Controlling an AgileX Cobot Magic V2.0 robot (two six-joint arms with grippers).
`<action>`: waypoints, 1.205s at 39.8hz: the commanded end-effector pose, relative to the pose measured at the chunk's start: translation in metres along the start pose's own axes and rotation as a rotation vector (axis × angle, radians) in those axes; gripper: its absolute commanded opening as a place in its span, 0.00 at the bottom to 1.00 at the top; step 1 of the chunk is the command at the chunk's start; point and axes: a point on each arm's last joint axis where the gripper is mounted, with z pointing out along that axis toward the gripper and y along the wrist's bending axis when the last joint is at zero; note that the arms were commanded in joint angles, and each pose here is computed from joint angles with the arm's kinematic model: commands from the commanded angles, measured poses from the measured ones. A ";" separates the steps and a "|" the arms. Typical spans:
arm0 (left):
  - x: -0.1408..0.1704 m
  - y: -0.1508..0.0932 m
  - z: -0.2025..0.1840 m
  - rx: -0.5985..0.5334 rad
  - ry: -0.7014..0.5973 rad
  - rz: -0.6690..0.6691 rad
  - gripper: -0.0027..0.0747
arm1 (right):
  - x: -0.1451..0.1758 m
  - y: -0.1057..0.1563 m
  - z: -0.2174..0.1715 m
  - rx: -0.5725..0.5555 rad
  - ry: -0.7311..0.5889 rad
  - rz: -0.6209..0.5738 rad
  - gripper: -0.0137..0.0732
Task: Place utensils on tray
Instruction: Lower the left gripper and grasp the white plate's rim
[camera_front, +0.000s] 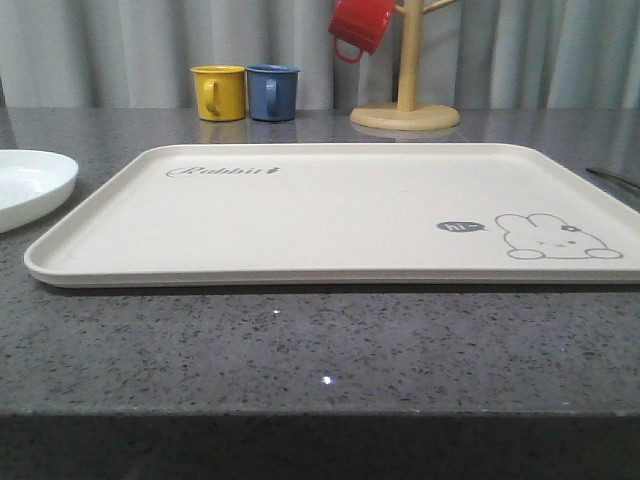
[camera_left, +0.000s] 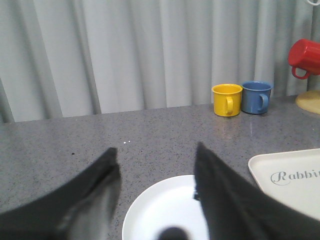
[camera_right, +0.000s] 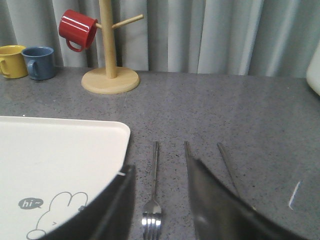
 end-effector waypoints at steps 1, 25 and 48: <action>-0.017 0.002 0.000 -0.010 -0.092 -0.004 0.84 | -0.017 0.000 -0.001 0.010 -0.087 -0.013 0.76; -0.022 0.001 0.022 0.011 0.039 -0.044 0.93 | -0.015 -0.001 0.000 0.010 -0.075 -0.013 0.91; -0.027 -0.042 0.153 0.267 0.873 0.028 0.93 | -0.015 -0.001 0.000 0.010 -0.075 -0.013 0.91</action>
